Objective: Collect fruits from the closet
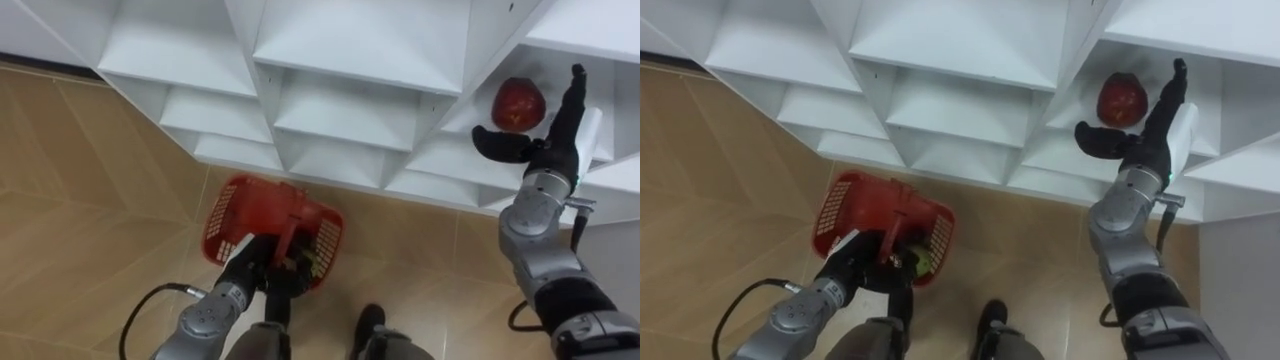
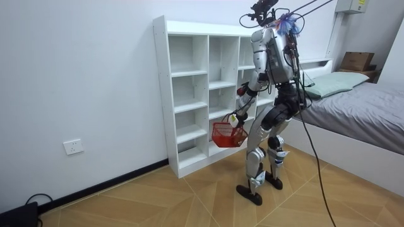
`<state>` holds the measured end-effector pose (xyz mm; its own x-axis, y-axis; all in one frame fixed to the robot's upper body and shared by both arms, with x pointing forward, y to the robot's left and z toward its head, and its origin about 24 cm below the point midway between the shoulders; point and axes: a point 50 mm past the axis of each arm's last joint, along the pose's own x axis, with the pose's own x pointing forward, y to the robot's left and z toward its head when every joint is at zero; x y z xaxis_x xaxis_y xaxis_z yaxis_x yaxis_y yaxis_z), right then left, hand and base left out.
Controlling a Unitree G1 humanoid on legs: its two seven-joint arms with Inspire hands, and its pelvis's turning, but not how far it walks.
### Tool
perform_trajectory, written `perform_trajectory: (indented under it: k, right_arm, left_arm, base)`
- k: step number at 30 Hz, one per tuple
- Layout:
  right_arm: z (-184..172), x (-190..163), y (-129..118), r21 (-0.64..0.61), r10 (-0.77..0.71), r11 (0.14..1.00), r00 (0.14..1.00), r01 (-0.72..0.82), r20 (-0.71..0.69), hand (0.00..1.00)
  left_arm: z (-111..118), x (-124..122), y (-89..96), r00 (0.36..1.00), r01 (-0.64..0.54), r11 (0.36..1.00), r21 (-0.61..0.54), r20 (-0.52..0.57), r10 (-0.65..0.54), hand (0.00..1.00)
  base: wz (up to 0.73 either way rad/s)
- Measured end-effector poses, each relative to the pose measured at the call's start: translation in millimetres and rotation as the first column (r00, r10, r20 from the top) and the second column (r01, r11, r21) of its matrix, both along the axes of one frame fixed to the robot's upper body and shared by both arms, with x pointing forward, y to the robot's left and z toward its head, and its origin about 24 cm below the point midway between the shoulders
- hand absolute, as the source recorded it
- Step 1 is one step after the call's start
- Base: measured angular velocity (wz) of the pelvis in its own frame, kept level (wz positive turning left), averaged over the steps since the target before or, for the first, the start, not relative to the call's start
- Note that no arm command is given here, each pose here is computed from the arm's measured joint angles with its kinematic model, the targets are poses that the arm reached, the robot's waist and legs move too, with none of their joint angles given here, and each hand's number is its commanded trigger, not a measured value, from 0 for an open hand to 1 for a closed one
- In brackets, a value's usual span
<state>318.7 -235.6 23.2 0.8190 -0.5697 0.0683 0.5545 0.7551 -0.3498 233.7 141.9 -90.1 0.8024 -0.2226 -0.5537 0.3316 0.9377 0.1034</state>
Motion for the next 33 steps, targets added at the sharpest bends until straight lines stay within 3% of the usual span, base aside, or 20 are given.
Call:
perform_trajectory:
  k: [33]
  right_arm:
    - [-8.6, 1.3, 4.5, -0.003, 0.094, 0.995, 0.992, -0.095, -0.084, 0.00]
  left_arm:
    - [-0.1, 1.1, 0.8, 1.000, -0.002, 1.000, 0.004, -0.015, 0.002, 1.00]
  base:
    - [0.01]
